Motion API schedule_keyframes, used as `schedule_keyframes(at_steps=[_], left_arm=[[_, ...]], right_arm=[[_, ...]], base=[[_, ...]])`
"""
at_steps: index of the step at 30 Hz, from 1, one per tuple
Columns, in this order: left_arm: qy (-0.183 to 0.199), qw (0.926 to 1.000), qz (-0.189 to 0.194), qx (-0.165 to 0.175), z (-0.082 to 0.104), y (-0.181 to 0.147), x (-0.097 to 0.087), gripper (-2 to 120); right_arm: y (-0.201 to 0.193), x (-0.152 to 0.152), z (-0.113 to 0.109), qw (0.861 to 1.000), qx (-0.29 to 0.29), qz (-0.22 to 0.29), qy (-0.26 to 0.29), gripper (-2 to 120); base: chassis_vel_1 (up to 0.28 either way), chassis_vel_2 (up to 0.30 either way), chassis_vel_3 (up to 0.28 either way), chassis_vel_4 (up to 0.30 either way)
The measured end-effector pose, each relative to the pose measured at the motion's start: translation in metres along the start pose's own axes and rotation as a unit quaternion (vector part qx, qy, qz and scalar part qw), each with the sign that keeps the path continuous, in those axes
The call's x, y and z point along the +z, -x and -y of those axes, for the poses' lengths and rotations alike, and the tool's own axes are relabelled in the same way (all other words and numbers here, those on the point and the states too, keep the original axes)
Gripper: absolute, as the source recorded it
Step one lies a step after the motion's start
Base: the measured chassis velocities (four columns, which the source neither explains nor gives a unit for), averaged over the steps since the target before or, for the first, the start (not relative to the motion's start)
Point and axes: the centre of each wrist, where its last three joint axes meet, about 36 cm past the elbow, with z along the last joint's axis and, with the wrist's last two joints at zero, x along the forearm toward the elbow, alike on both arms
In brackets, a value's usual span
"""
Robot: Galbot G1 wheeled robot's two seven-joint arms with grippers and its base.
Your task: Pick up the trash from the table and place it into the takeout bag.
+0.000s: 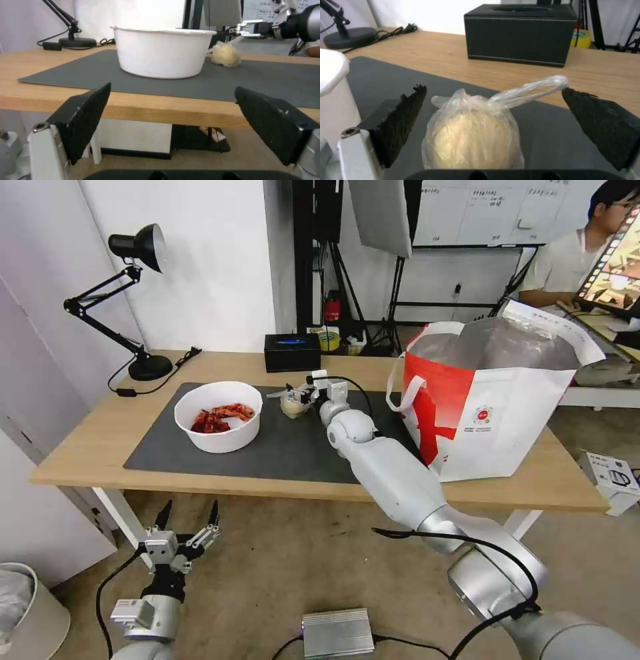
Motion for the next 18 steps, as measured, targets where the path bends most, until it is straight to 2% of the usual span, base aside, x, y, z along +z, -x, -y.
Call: schedule_keyframes(at_steps=[18], left_arm=[[0.002, 1.0000, -0.002, 0.004, 0.003, 0.002, 0.003, 100]], right_arm=[[0.009, 0.025, 0.003, 0.999, 0.006, -0.035, -0.005, 100]], base=[[0.000, 0.000, 0.000, 0.000]])
